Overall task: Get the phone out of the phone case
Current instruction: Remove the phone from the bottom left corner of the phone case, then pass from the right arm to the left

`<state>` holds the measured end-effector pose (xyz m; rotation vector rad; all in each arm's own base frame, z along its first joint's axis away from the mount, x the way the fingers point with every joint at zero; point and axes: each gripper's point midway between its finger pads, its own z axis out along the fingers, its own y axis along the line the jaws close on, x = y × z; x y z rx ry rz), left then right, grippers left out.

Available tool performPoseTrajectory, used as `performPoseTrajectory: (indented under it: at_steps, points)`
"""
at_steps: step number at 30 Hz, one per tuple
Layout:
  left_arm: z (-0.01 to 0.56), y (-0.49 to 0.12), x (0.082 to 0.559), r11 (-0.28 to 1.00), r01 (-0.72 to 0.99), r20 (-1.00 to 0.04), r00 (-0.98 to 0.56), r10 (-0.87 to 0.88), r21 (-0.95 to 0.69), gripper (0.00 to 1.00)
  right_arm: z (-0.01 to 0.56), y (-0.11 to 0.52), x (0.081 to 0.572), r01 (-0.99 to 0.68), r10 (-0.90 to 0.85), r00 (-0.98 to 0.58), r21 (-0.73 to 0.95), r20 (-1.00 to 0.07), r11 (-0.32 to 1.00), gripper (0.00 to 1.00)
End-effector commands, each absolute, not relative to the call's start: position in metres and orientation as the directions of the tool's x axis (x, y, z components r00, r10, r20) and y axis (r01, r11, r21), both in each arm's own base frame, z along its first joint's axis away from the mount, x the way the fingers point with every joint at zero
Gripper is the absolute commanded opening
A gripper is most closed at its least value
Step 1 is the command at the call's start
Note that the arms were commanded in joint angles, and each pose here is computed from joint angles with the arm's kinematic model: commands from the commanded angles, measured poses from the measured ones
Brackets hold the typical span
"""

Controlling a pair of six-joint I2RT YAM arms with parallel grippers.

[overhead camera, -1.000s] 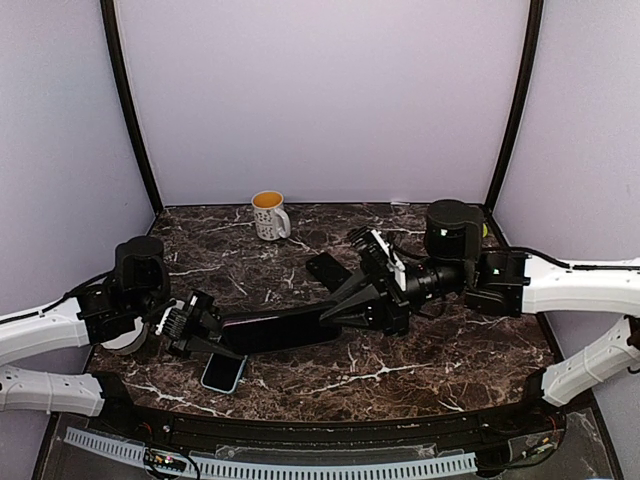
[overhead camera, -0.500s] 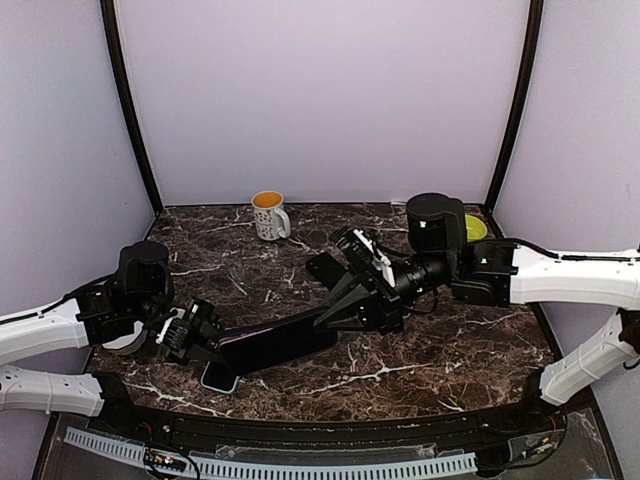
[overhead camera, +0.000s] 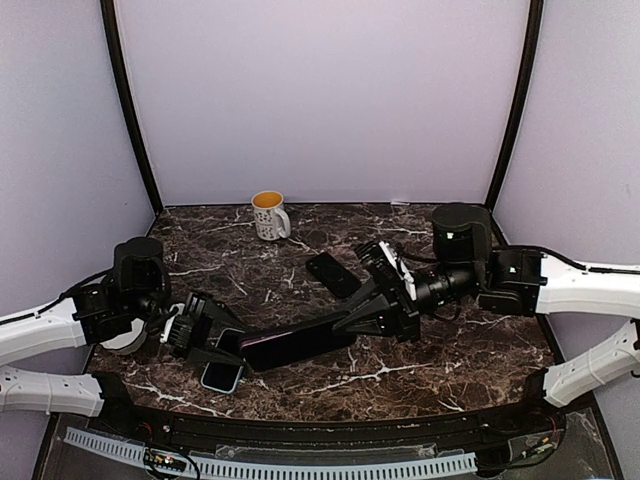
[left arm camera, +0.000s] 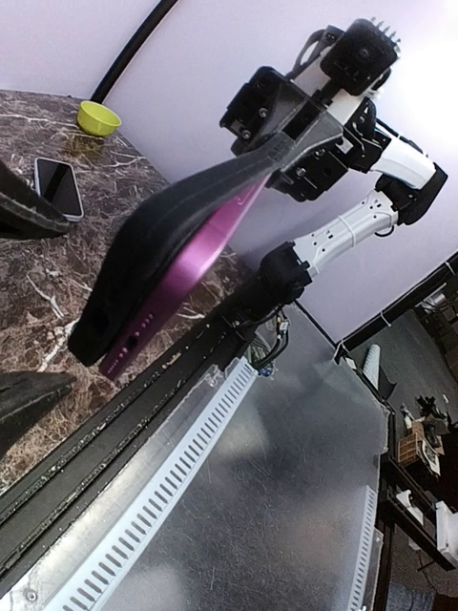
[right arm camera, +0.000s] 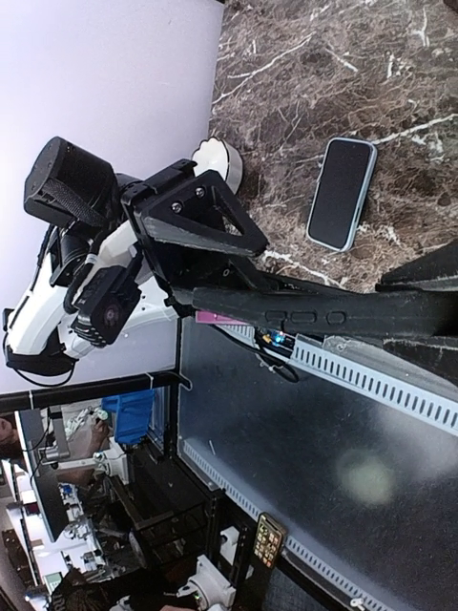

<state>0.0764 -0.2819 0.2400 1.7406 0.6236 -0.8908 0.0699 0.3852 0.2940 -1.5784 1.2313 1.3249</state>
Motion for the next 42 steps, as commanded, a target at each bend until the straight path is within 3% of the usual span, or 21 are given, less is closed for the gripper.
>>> performPoseTrajectory:
  at_steps: [1,14,23,42]
  points:
    - [0.254,-0.283,0.088,-0.263,0.723,-0.748,0.664,0.008,0.639,0.50,0.322,0.371,0.072,-0.966,-0.109,0.165,-0.138,-0.980,-0.221,0.00]
    - [0.265,-0.282,0.093,-0.181,0.692,-0.704,0.711,-0.001,0.699,0.43,0.331,0.330,0.110,-0.902,-0.054,0.401,-0.404,-0.915,0.152,0.00]
    - [0.274,-0.284,0.083,-0.204,0.711,-0.736,0.670,-0.094,0.673,0.42,0.333,0.333,0.095,-0.827,-0.007,0.558,-0.557,-0.830,0.081,0.00]
    - [0.269,-0.289,0.082,-0.233,0.741,-0.775,0.620,-0.122,0.630,0.42,0.331,0.357,0.094,-0.798,0.039,0.603,-0.602,-0.797,0.024,0.00]
